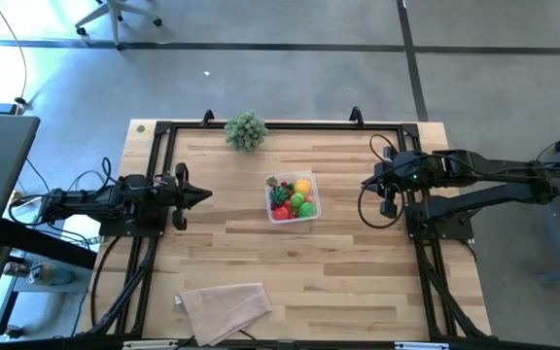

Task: Pick and placing Produce into tupperware
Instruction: Return to Home Position

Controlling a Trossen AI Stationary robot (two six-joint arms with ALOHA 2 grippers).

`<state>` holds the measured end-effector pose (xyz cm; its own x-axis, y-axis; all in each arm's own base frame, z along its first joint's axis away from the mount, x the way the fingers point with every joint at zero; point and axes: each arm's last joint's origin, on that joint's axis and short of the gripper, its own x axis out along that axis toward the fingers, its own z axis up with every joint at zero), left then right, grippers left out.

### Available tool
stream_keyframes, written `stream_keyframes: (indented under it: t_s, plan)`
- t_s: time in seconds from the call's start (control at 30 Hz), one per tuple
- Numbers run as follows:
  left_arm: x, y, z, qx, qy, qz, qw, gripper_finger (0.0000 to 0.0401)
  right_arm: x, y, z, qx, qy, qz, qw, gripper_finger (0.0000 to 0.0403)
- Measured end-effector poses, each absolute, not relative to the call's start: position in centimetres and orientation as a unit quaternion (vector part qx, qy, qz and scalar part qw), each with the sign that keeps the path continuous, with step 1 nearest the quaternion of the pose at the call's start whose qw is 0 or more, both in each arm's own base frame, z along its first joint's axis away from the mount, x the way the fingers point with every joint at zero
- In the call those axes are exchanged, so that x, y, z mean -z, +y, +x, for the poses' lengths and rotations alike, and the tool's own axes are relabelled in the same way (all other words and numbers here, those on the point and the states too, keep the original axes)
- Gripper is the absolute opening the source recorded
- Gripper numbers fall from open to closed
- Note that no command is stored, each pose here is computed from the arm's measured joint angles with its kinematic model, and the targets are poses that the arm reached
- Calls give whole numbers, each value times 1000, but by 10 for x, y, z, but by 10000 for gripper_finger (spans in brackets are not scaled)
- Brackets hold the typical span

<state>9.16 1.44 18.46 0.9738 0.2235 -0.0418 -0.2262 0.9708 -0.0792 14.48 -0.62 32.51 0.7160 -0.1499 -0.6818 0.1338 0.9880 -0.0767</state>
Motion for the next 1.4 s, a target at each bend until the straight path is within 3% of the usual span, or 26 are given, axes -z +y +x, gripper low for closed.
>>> stream_keyframes:
  t_s: [0.43, 0.6, 0.7, 1.0, 1.4]
  plan:
    - [-184, 14, 92, -113, 17, -42, 993, 1, -325, -6, 145, 76, 369, -13, 926, 34]
    - [-184, 14, 92, -113, 17, -42, 993, 1, -325, -7, 145, 48, 376, -111, 919, 34]
    - [-184, 14, 92, -113, 17, -42, 993, 1, -325, -7, 145, 41, 376, -122, 918, 34]
    - [-185, 14, 92, -113, 17, -42, 993, 1, -326, -7, 146, 44, 370, -110, 922, 34]
    - [-185, 14, 92, -113, 16, -42, 993, 1, -341, -7, 157, 89, 269, 17, 959, 34]
